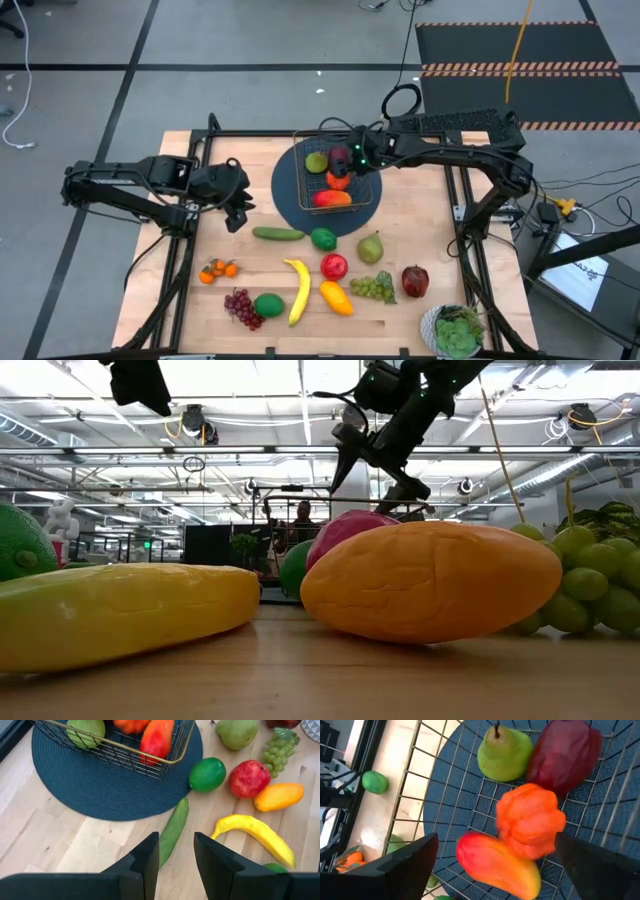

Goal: Build produce basket
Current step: Put the red apple into the gold wire basket

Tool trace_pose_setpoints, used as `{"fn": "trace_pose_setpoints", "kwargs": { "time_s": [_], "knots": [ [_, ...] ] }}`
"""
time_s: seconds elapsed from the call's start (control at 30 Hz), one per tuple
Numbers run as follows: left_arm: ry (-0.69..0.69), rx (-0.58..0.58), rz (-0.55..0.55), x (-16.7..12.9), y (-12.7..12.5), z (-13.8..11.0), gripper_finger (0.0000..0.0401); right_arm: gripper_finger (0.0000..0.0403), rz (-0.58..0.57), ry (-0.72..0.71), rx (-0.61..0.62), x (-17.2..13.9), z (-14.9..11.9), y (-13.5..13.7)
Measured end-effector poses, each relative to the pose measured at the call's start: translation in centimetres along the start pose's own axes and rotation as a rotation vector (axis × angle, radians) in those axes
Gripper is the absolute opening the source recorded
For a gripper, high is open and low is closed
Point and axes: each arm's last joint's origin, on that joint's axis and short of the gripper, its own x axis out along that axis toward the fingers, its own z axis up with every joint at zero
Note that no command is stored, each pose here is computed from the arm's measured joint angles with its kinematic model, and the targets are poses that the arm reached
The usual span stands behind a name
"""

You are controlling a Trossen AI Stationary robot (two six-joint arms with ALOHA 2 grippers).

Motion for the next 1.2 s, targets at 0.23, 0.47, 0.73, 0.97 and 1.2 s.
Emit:
{"fn": "trace_pose_setpoints", "kwargs": {
  "time_s": [0.23, 0.47, 0.73, 0.97, 1.2],
  "knots": [
    [0.0, 0.001, 0.0, 0.0, 0.0, 0.0, 0.0122, 0.0392, 0.097, -0.07, -0.015, -3.5, 0.3, 0.9],
    [0.02, 0.011, -0.042, 0.0, -0.2, -0.1, 0.0129, 0.0391, 0.226, -0.173, -0.167, -9.5, -0.4, 1.9],
    [0.059, 0.063, -0.129, -0.3, -1.8, -1.0, 0.0193, 0.0391, 0.321, -0.284, -0.385, -15.1, -1.5, 1.9],
    [0.135, 0.132, -0.202, 0.2, -5.0, -2.6, 0.0256, 0.0391, 0.315, -0.306, -0.454, -17.6, -2.3, 0.8],
    [0.164, 0.239, -0.274, 3.1, -9.8, -3.6, 0.029, 0.0391, 0.286, -0.283, -0.51, -18.5, -2.9, 0.1]
  ]
}}
